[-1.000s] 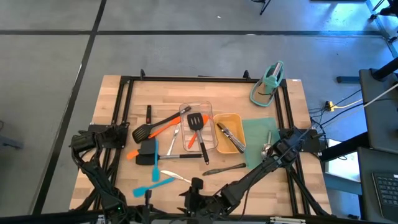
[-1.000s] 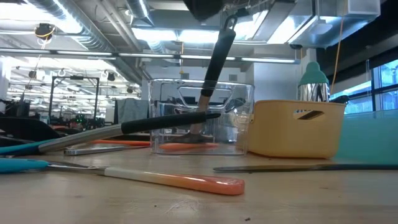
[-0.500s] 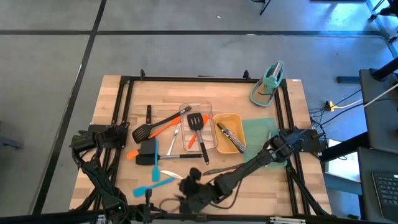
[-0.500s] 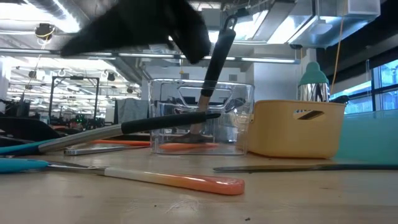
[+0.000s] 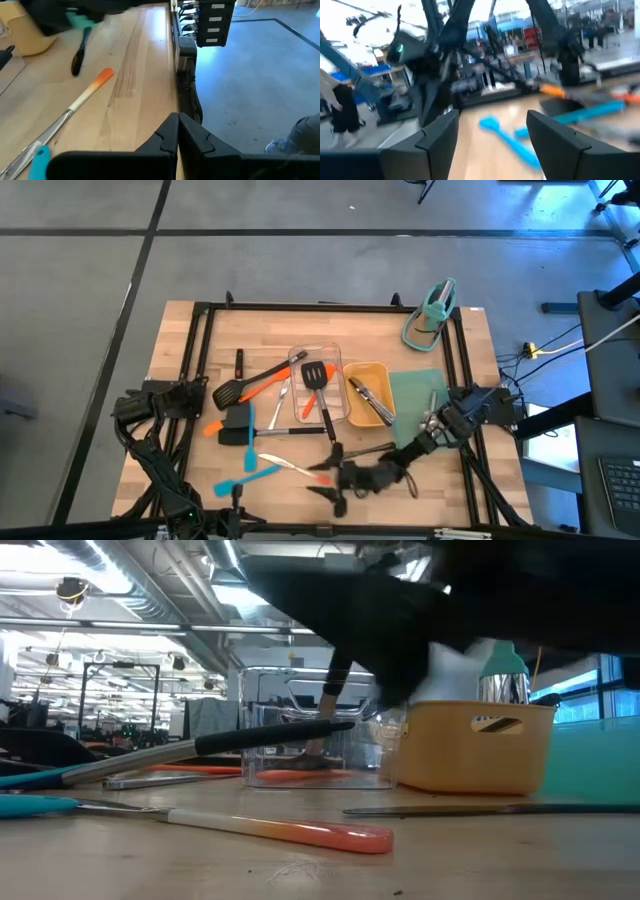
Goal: Pick & Place Kitchen Items
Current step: Put the orange table knife into the yellow bin
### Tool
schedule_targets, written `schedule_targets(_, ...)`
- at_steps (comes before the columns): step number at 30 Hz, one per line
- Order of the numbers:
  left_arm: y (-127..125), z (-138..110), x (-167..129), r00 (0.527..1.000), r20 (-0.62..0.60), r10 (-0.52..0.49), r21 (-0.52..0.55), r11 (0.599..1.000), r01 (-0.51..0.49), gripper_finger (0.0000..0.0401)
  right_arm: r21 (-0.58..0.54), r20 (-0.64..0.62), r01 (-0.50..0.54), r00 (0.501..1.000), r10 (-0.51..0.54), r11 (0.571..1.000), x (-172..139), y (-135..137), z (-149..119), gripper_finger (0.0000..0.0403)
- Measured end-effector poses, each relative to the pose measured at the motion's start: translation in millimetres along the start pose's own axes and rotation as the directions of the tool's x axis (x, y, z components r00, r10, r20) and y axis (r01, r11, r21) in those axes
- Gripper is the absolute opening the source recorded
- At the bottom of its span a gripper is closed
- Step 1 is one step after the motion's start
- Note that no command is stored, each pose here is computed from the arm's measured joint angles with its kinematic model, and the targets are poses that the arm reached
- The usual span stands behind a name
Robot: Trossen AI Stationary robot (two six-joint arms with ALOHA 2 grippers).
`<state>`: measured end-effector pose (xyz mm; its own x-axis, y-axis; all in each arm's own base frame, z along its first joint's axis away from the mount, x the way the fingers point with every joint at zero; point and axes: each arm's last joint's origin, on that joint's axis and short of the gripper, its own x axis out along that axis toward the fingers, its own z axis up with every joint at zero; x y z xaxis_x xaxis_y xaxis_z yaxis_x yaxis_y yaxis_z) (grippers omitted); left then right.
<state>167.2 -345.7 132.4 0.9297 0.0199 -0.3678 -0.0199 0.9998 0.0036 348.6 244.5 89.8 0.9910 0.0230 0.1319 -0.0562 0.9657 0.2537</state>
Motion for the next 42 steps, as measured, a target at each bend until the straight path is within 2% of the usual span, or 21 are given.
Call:
schedule_targets(4,1.2,0.3,1.6,1.0,-0.002,0.007,0.004,1.0,-0.007,0.0002,-0.01,-0.03,0.169,0.985,-0.169,0.986,-3.3,-4.7,-6.9,0.0238)
schedule_targets(6,2.0,0.9,3.2,1.0,-0.002,0.012,0.002,1.0,-0.012,0.0002,-0.021,-0.033,0.217,0.975,-0.218,0.976,2.7,-6.9,-6.5,0.0238)
schedule_targets(8,3.4,1.2,5.1,1.0,-0.005,0.02,0.007,1.0,-0.02,0.0002,-0.012,-0.057,0.202,0.978,-0.202,0.979,7.2,-4.9,-7.3,0.0238)
schedule_targets(12,4.2,0.8,5.6,1.0,-0.009,0.025,0.015,1.0,-0.025,0.0002,0.003,-0.158,0.086,0.984,-0.084,0.996,13.7,4.5,-12.5,0.0238)
schedule_targets(16,5.3,-0.1,5.5,0.999,-0.01,0.034,0.029,0.999,-0.034,0.0002,-0.06,-0.304,-0.011,0.953,-0.008,0.998,16.3,8.2,-22.8,0.0238)
schedule_targets(18,6.1,-0.3,5.5,0.999,-0.003,0.047,0.032,0.998,-0.047,0.0002,-0.094,-0.349,0.004,0.936,-0.036,0.996,16.0,6.4,-27.2,0.0238)
schedule_targets(23,7.2,0.2,5.4,0.997,0.023,0.076,0.031,0.997,-0.076,0.0002,-0.104,-0.37,0.088,0.921,-0.121,0.991,24.7,2.2,-26.8,0.0238)
schedule_targets(28,7.3,0.3,5.4,0.996,0.027,0.079,0.031,0.996,-0.08,0.0002,-0.118,-0.408,0.051,0.908,-0.095,0.992,29.8,7.2,-25.7,0.0238)
schedule_targets(36,7.3,0.2,5.4,0.996,0.027,0.079,0.031,0.996,-0.08,0.0002,-0.134,-0.433,0.059,0.895,-0.112,0.989,28.9,7.1,-27.9,0.0238)
schedule_targets(42,7.2,0.3,5.4,0.996,0.027,0.08,0.03,0.996,-0.08,0.0002,-0.092,-0.419,0.21,0.878,-0.229,0.973,27.3,0.6,-30.4,0.0238)
